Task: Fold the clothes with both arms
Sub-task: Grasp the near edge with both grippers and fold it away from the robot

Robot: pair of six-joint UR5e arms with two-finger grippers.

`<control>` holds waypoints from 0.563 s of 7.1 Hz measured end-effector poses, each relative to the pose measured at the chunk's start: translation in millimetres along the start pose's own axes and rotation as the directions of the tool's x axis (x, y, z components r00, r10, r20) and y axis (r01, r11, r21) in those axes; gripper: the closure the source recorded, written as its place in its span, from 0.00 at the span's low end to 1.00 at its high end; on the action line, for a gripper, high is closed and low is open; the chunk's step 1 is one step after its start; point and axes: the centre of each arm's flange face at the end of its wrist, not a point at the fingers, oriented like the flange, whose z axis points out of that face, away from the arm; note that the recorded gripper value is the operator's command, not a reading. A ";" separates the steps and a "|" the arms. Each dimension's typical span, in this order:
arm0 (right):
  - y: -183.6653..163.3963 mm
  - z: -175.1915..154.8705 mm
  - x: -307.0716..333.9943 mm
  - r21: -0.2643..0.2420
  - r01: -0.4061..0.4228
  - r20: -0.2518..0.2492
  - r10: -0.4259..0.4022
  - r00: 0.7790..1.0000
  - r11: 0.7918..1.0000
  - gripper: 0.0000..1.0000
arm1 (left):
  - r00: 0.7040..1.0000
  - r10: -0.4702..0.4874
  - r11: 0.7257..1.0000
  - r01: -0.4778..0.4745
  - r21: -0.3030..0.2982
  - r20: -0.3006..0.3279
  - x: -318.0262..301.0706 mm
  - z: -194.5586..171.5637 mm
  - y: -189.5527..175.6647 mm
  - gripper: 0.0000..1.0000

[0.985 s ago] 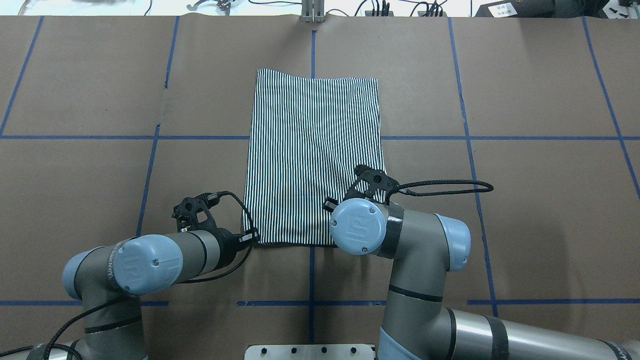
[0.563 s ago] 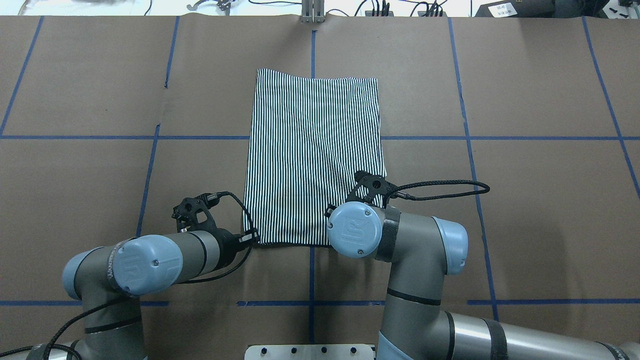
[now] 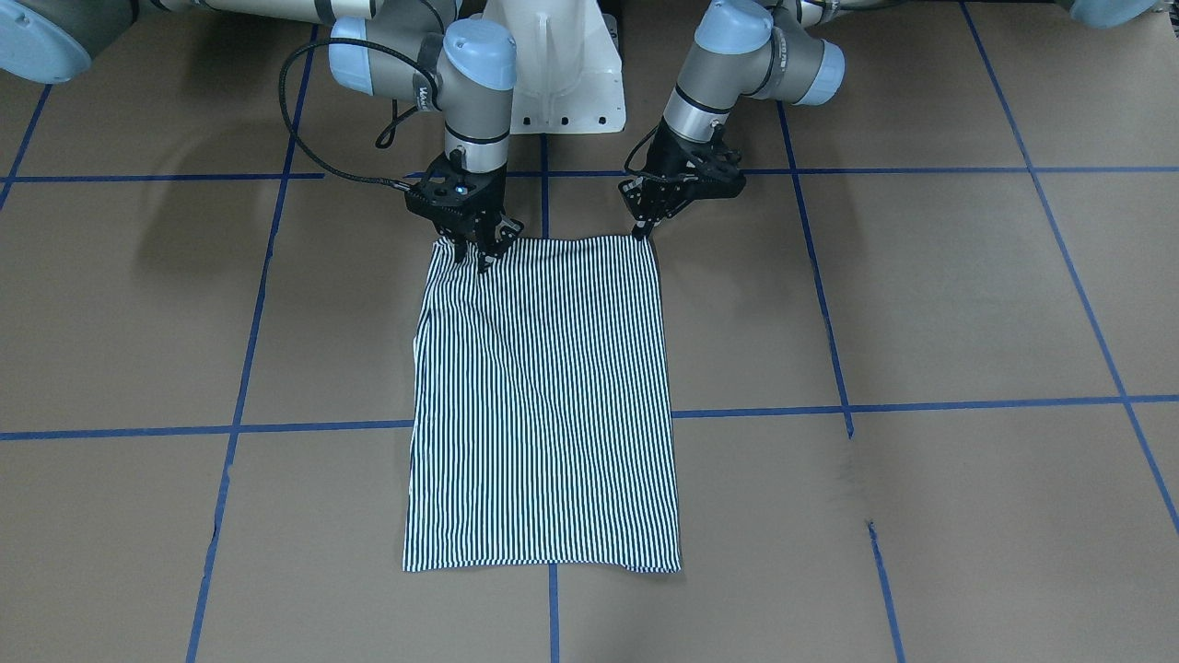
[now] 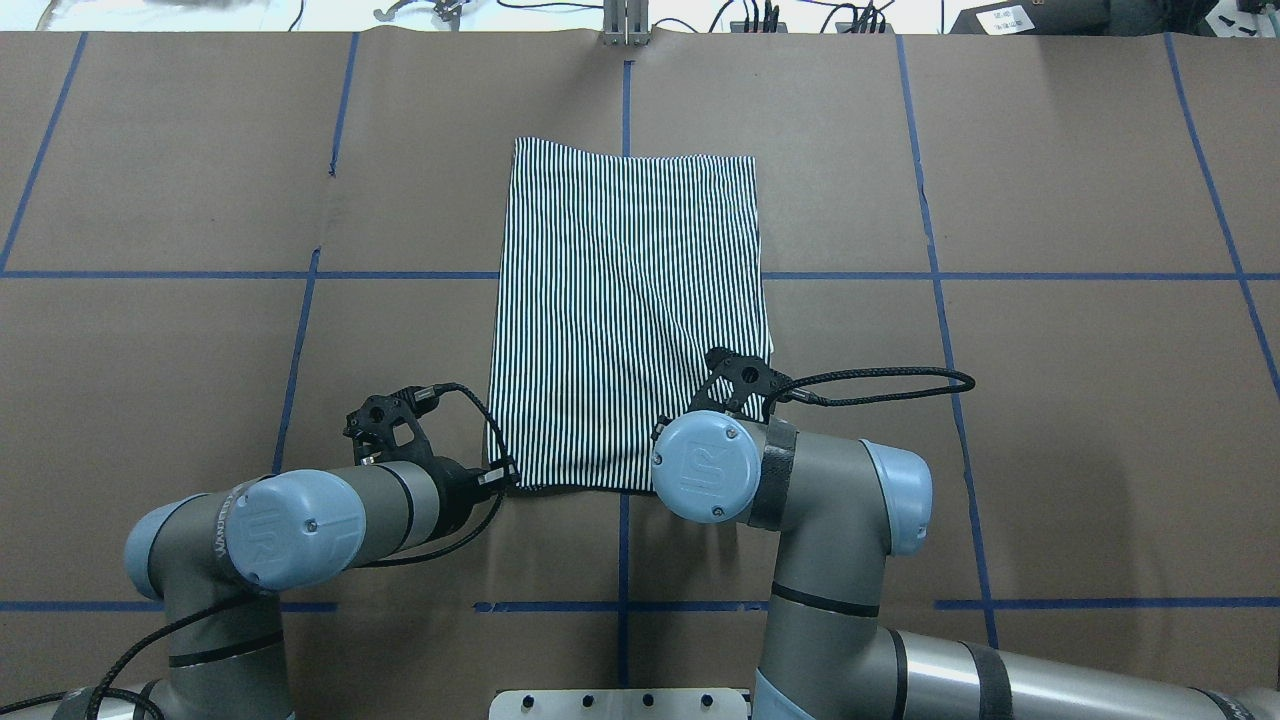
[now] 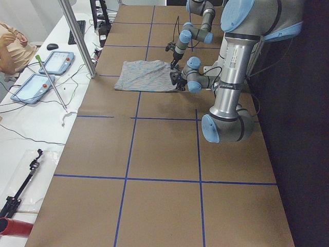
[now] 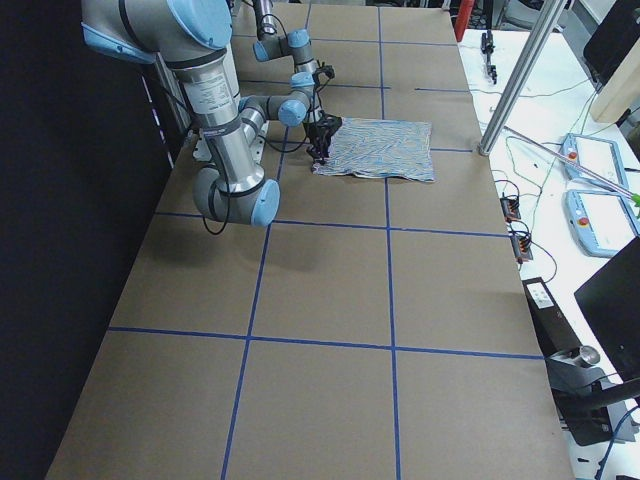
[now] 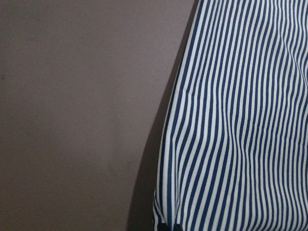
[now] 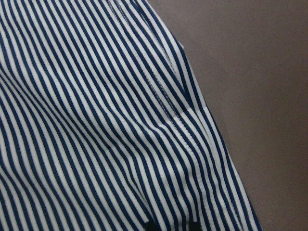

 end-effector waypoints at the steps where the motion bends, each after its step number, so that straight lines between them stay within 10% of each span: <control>1: -0.3 -1.6 -1.1 0.001 -0.003 0.005 0.003 1.000 1.000 1.00 | 1.000 0.001 1.000 -0.001 0.000 -0.001 0.4 -0.1 0.0 1.00; 4: -13.3 -34.1 0.4 -0.009 -0.018 0.052 0.018 0.998 1.000 1.00 | 1.000 0.020 1.000 -0.021 -0.001 -0.021 11.4 -21.0 -3.7 1.00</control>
